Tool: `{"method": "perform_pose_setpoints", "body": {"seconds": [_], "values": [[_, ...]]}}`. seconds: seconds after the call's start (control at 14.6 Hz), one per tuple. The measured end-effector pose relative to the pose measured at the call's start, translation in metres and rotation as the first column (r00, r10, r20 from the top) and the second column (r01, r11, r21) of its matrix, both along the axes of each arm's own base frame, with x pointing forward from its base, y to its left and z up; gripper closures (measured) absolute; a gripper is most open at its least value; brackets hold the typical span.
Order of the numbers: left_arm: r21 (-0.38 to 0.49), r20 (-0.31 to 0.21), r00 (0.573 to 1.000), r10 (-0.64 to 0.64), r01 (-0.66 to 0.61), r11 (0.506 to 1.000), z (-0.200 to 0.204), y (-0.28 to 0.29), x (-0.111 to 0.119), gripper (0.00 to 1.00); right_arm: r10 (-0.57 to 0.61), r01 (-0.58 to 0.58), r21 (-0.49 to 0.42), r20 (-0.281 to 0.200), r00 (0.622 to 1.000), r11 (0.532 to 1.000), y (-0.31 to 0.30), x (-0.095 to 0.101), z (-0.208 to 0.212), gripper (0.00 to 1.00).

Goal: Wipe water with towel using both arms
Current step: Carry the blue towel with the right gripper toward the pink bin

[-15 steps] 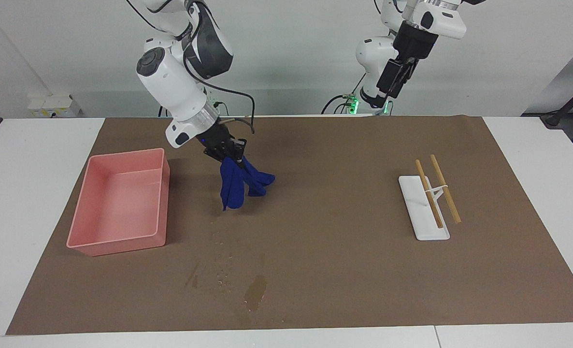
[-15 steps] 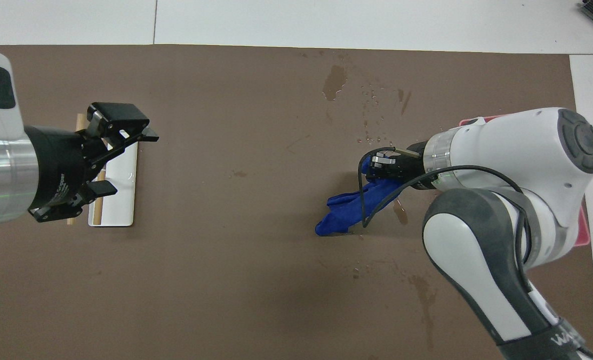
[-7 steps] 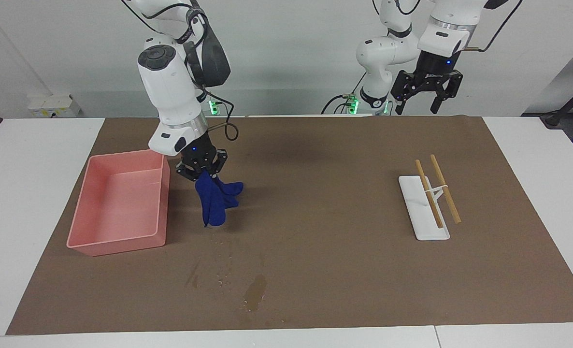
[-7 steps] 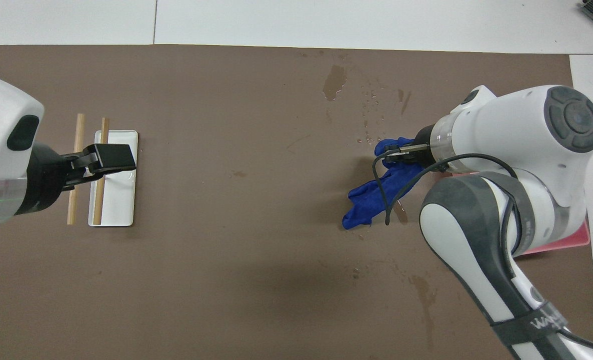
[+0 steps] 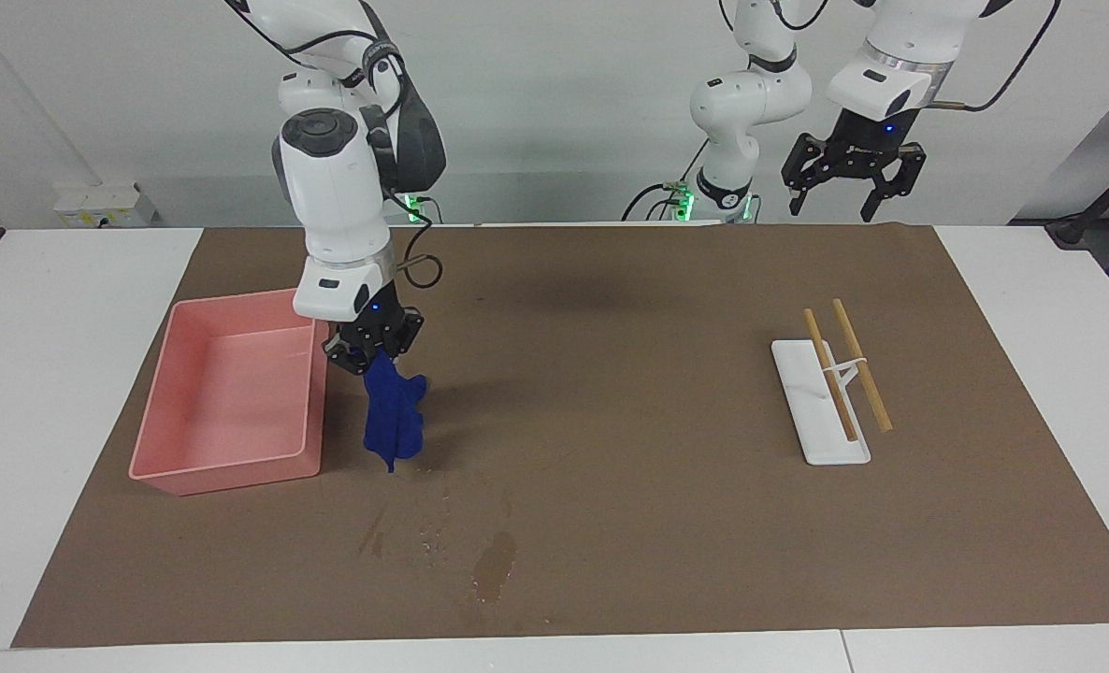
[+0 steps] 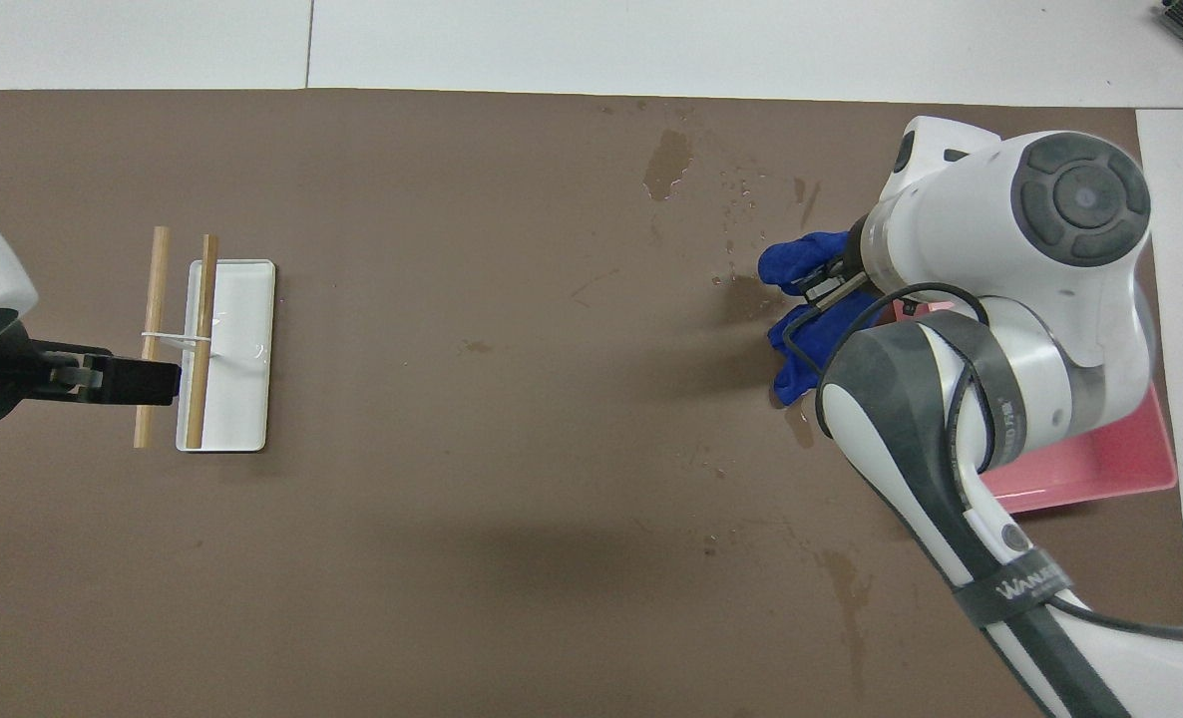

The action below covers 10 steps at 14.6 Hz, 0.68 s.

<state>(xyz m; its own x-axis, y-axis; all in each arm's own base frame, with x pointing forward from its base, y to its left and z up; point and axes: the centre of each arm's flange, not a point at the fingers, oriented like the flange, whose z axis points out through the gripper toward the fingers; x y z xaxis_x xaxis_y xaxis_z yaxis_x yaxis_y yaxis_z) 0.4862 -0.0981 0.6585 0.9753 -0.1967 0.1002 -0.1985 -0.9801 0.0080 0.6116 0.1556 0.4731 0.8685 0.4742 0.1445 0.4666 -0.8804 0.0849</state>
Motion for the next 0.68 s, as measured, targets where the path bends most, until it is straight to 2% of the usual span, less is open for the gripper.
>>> {"method": "perform_pose_setpoints", "body": {"seconds": [0.27,0.41,0.68], "values": [[-0.004,-0.002,1.0,-0.004,0.004,1.0,0.0,0.036,0.006,0.0,-0.058,0.061,0.02,-0.098,0.993,0.998,-0.004,-0.014,-0.062,0.95],[0.001,-0.002,1.0,-0.025,0.025,1.0,-0.001,0.058,0.009,0.0,-0.064,0.066,0.022,-0.104,0.993,0.998,-0.004,-0.021,-0.08,0.95],[-0.009,-0.001,1.0,-0.025,0.025,1.0,-0.001,0.071,0.022,0.0,-0.062,0.066,0.043,-0.074,0.995,0.997,-0.004,-0.024,-0.119,0.95]]}}
